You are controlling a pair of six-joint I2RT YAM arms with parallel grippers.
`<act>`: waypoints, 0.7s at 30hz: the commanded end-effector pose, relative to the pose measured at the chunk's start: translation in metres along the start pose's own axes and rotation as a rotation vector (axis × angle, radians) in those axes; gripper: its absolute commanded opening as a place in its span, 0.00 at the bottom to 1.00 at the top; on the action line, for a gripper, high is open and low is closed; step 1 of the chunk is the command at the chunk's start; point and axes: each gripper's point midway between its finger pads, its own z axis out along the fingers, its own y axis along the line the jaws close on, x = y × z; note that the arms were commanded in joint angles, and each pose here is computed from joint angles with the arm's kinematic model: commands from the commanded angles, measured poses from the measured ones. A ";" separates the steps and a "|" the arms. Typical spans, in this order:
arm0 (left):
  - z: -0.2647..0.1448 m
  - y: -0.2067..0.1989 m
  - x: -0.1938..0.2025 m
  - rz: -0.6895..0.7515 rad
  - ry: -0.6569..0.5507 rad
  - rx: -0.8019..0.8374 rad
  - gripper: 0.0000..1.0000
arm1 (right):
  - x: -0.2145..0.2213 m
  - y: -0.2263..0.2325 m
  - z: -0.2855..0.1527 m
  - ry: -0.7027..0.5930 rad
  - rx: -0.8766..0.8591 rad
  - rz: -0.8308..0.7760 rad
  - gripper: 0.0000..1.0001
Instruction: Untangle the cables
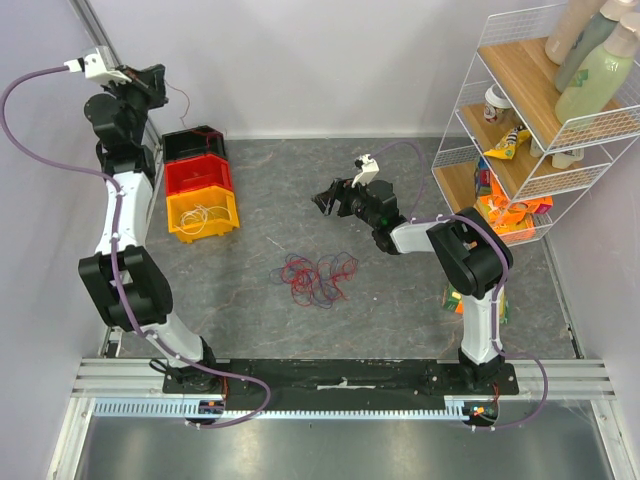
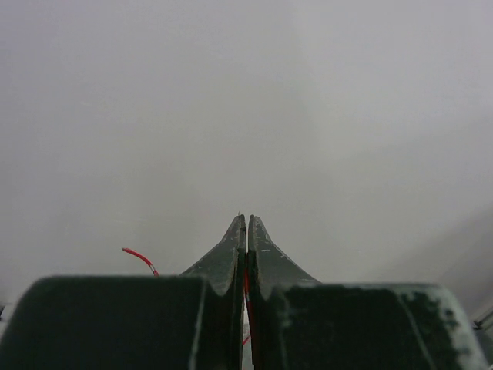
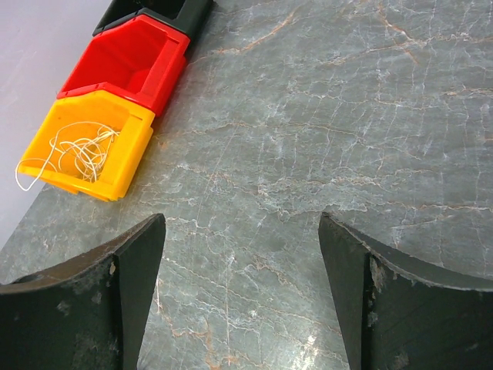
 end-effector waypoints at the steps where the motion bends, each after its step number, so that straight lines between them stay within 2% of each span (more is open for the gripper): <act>1: 0.001 0.019 0.007 -0.028 0.027 -0.062 0.02 | -0.023 0.011 0.005 -0.068 -0.046 -0.021 0.88; 10: -0.008 0.054 0.051 0.015 0.105 -0.161 0.02 | -0.021 0.011 0.006 -0.065 -0.049 -0.016 0.88; 21: -0.018 0.079 0.085 0.031 0.163 -0.237 0.02 | -0.020 0.009 0.006 -0.059 -0.046 -0.014 0.88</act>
